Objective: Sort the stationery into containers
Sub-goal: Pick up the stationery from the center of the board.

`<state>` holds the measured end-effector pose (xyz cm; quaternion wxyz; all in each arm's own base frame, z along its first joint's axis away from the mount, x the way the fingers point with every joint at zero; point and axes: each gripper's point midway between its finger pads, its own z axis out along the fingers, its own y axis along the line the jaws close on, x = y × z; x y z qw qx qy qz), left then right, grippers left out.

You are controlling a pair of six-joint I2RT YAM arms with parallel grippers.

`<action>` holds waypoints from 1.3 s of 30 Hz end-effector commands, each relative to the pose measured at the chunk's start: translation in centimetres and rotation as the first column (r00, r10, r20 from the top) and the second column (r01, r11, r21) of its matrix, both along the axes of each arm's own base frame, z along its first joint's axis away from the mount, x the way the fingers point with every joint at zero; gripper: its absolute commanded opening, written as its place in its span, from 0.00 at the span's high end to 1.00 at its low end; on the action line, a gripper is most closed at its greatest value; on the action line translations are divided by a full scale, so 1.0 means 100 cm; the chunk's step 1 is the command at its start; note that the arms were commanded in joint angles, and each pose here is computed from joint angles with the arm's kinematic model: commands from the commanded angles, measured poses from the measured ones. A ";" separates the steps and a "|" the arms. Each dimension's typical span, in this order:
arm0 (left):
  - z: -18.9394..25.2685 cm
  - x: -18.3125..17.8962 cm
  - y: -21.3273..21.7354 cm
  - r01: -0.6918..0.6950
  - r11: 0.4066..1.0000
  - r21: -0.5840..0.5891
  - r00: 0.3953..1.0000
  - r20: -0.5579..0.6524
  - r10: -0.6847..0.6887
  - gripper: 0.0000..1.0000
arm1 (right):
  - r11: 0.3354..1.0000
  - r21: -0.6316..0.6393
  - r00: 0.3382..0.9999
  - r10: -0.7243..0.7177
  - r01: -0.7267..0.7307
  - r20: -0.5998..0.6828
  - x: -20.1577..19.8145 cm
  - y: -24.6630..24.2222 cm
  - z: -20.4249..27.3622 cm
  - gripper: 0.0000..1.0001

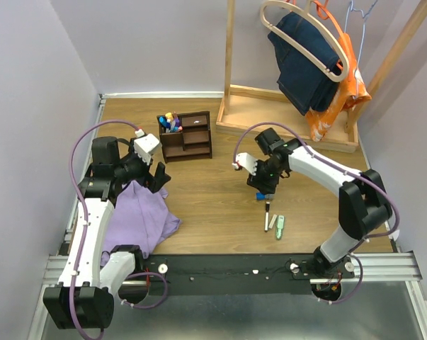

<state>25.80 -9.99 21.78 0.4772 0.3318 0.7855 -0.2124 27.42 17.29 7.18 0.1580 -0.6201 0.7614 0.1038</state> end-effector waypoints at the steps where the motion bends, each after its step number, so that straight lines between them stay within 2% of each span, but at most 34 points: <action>1: -0.004 0.000 0.005 -0.010 0.999 0.036 1.000 0.024 0.009 0.01 | 0.989 -0.109 0.995 0.103 -0.101 0.013 0.004 0.004 -0.015 0.38; 13: -0.011 0.007 0.007 -0.025 0.999 0.039 1.000 0.018 0.024 0.01 | 0.974 -0.189 0.992 0.119 -0.126 -0.046 0.003 0.006 -0.042 0.38; 15: -0.011 0.008 0.006 -0.028 0.999 0.035 0.999 0.016 0.027 0.01 | 0.975 -0.184 0.992 0.117 -0.124 -0.047 0.002 0.006 -0.043 0.42; 26: -0.011 0.007 0.007 -0.033 0.999 0.033 0.999 0.013 0.032 0.01 | 0.978 -0.173 0.992 0.109 -0.118 -0.059 0.000 0.023 -0.052 0.44; 28: -0.011 0.006 0.007 -0.033 0.999 0.035 0.999 0.013 0.033 0.01 | 0.978 -0.176 0.993 0.102 -0.112 -0.061 0.001 0.024 -0.055 0.51; 29: -0.011 0.006 0.007 -0.033 0.999 0.036 0.999 0.013 0.032 0.01 | 0.979 -0.173 0.993 0.101 -0.110 -0.057 0.002 0.026 -0.054 0.56; 30: -0.010 0.006 0.008 -0.035 0.999 0.038 0.999 0.015 0.034 0.01 | 0.981 -0.167 0.994 0.094 -0.102 -0.051 0.005 0.027 -0.052 0.65; 33: -0.009 0.005 0.008 -0.035 0.999 0.041 0.999 0.019 0.034 0.01 | 0.987 -0.136 0.997 0.079 -0.082 -0.024 0.013 0.038 -0.036 0.77; 36: -0.006 0.005 0.009 -0.039 0.998 0.052 0.999 0.025 0.037 0.01 | 0.997 -0.062 0.997 0.055 -0.052 0.046 0.034 0.058 0.002 0.83; 38: -0.005 0.006 0.010 -0.041 0.998 0.057 0.999 0.030 0.039 0.01 | 0.999 -0.023 0.998 0.034 -0.033 0.051 0.041 0.068 0.019 0.84; 39: -0.006 0.006 0.011 -0.043 0.997 0.061 0.999 0.029 0.042 0.01 | 0.999 0.021 0.995 0.027 -0.029 0.095 0.053 0.080 0.040 0.84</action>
